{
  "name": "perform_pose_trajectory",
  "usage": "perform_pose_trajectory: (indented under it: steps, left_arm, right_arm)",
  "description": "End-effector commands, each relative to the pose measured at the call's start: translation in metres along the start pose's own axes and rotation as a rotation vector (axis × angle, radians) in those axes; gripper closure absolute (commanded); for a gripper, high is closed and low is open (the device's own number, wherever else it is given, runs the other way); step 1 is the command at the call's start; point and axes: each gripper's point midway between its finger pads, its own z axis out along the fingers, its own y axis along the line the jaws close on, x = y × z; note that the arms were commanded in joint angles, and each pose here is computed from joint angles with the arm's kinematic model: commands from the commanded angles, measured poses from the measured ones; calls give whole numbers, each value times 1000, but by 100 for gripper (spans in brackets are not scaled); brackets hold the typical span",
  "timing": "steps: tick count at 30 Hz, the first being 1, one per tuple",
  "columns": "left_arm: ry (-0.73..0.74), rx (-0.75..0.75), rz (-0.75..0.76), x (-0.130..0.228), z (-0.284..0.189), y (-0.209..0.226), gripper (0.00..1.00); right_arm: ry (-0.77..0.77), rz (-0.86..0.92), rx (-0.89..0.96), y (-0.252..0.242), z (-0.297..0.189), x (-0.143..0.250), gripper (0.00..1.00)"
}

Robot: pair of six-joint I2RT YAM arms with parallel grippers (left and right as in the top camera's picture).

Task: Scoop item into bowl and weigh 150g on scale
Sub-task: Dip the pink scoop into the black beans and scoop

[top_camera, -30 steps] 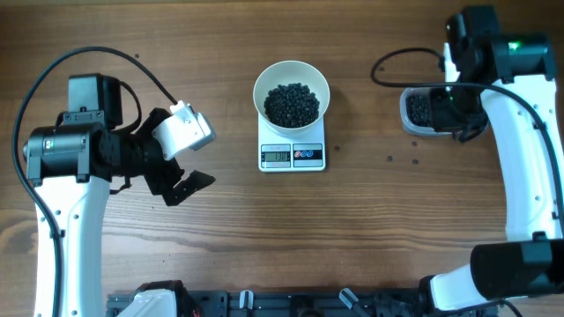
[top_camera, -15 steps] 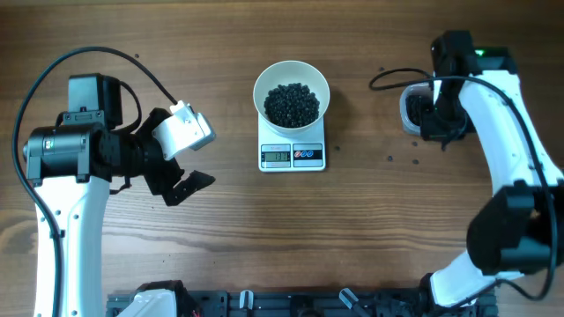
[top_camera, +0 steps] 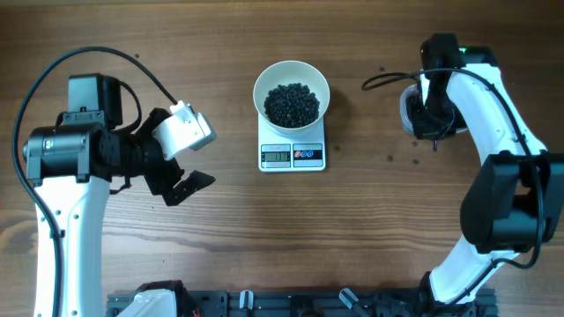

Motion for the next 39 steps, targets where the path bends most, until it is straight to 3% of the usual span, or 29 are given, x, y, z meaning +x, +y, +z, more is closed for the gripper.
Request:
perform_pose_trajectory:
  steps: [1, 5, 19, 30, 39]
  left_arm:
    - [-31, -13, 32, -8, -7, 0, 0]
    - [-31, -13, 32, -8, -7, 0, 0]
    - [-31, -13, 32, -8, -7, 0, 0]
    - [-31, -13, 32, -8, -7, 0, 0]
    - [-31, -13, 32, -8, -7, 0, 0]
  right_arm:
    - [8, -63, -99, 16, 3, -5, 96]
    - [-8, -112, -132, 19, -6, -8, 96]
    - [42, -33, -47, -21, -30, 3, 96]
    - [171, -68, -47, -13, 10, 3, 96]
    - [143, -122, -190, 13, -2, -1, 96]
